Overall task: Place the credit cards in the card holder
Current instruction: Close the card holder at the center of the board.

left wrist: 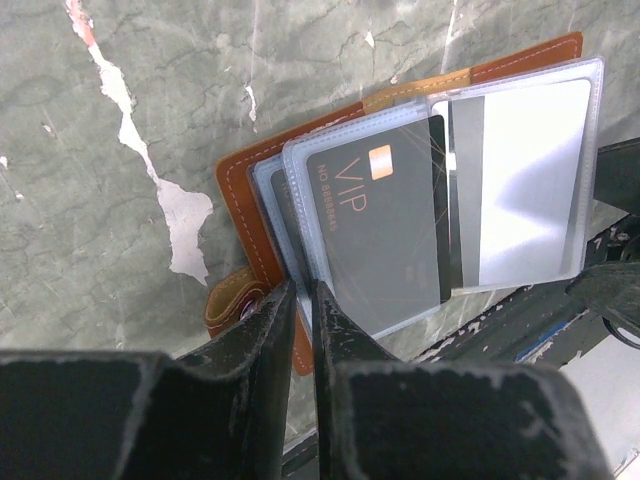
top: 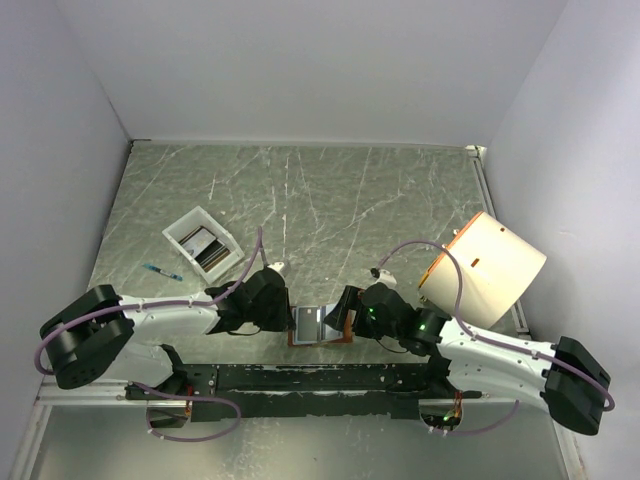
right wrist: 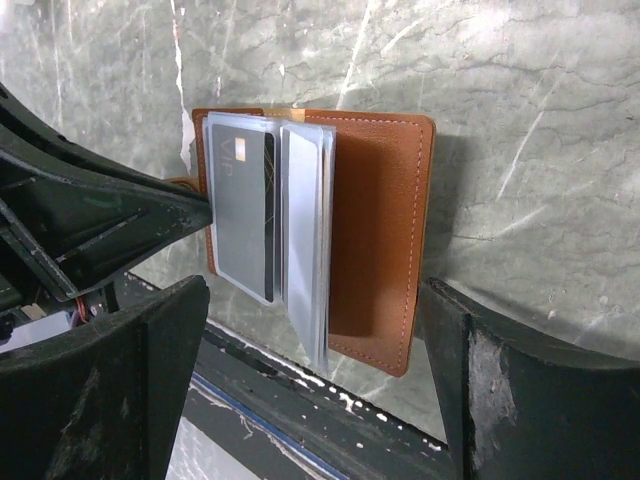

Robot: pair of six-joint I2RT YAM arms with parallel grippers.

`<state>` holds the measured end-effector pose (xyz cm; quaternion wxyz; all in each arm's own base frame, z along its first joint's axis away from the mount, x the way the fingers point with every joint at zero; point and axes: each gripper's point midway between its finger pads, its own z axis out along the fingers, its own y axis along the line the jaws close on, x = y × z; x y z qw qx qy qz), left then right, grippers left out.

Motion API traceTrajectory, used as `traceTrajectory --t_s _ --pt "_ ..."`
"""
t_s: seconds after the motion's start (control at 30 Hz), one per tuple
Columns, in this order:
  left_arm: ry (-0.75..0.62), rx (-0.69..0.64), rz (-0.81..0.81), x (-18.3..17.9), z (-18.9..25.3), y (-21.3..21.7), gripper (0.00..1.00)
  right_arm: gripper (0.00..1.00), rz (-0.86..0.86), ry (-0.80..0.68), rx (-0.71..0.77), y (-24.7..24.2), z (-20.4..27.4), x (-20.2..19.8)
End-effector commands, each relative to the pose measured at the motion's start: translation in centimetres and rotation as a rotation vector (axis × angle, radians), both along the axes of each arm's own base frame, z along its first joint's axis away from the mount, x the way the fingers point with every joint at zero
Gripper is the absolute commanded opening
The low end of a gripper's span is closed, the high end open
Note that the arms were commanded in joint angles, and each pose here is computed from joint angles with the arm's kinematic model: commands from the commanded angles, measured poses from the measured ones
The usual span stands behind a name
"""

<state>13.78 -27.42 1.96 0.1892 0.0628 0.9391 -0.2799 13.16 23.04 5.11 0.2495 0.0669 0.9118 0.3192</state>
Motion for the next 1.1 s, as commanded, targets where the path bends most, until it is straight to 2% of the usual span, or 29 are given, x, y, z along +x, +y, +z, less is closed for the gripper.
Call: traceTrajectory --t_s 0.0,0.57,1.07 --pt "0.009 -0.027 -0.025 -0.3 -0.1 -0.8 0.23 0.86 0.021 -0.031 0.083 1.5 2.4 0.3" --pt "0.013 -0.051 -0.02 -0.2 0.3 -1.4 0.23 0.82 0.134 -0.055 0.185 4.1 4.8 -0.2" --pt "0.016 -0.07 -0.026 -0.1 0.6 -2.0 0.23 0.84 0.236 -0.1 0.3 5.9 7.4 -1.0"
